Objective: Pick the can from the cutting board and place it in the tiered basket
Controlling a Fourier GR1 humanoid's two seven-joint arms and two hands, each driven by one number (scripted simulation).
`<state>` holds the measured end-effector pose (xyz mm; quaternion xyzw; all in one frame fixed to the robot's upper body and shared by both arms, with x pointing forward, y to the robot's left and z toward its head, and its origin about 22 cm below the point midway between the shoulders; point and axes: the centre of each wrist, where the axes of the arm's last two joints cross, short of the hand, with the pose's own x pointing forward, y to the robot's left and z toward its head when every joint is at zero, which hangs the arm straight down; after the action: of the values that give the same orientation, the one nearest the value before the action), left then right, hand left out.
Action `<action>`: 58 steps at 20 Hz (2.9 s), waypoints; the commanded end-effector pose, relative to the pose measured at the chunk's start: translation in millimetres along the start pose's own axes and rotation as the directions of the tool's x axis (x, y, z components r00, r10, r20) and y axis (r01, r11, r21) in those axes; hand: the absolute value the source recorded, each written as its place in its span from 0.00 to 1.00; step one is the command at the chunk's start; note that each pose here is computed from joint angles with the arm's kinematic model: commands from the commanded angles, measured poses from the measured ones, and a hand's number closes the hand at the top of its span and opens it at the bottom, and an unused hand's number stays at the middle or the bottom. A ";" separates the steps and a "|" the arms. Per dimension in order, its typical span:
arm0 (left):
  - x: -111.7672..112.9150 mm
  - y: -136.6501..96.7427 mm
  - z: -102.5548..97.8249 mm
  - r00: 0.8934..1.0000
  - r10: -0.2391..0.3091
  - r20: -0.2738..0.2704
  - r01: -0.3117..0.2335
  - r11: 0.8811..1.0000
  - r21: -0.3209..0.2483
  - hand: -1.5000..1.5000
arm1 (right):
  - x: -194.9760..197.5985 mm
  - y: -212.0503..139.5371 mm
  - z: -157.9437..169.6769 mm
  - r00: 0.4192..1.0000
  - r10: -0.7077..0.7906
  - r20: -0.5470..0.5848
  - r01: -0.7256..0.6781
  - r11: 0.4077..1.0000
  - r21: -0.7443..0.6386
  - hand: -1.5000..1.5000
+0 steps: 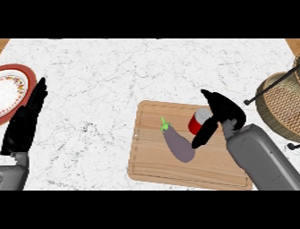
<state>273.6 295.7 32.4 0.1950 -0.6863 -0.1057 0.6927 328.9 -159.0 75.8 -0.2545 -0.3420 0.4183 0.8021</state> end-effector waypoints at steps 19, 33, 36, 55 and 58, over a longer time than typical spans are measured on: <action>20.4 1.7 -6.4 1.000 0.014 -0.007 -0.014 1.000 -0.003 0.50 | 2.9 41.7 -12.4 0.997 0.050 0.053 -0.056 0.992 0.111 1.00; 14.8 -12.7 -14.5 0.999 0.003 0.045 -0.002 0.999 -0.042 0.50 | 69.6 -73.4 -30.6 0.856 -0.495 -0.149 0.284 0.690 -0.666 1.00; 14.7 -13.8 -13.2 0.999 0.000 0.049 0.003 0.998 -0.062 0.50 | 92.5 -93.2 -14.8 0.843 -0.536 -0.037 0.304 0.533 -0.789 1.00; 6.4 -1.3 -13.5 1.000 -0.001 0.020 0.001 1.000 -0.023 0.50 | 154.5 -177.0 33.3 0.873 -0.467 -0.139 -0.011 0.266 -0.964 1.00; 2.7 -14.6 -10.1 1.000 0.014 0.013 -0.014 1.000 -0.009 0.50 | 128.3 -197.8 27.4 0.871 -0.483 -0.093 0.029 0.239 -0.971 1.00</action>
<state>285.1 289.7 33.6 0.1882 -0.6899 -0.1119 0.6900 458.0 -142.3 267.0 -0.7052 -0.4338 0.0061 0.5608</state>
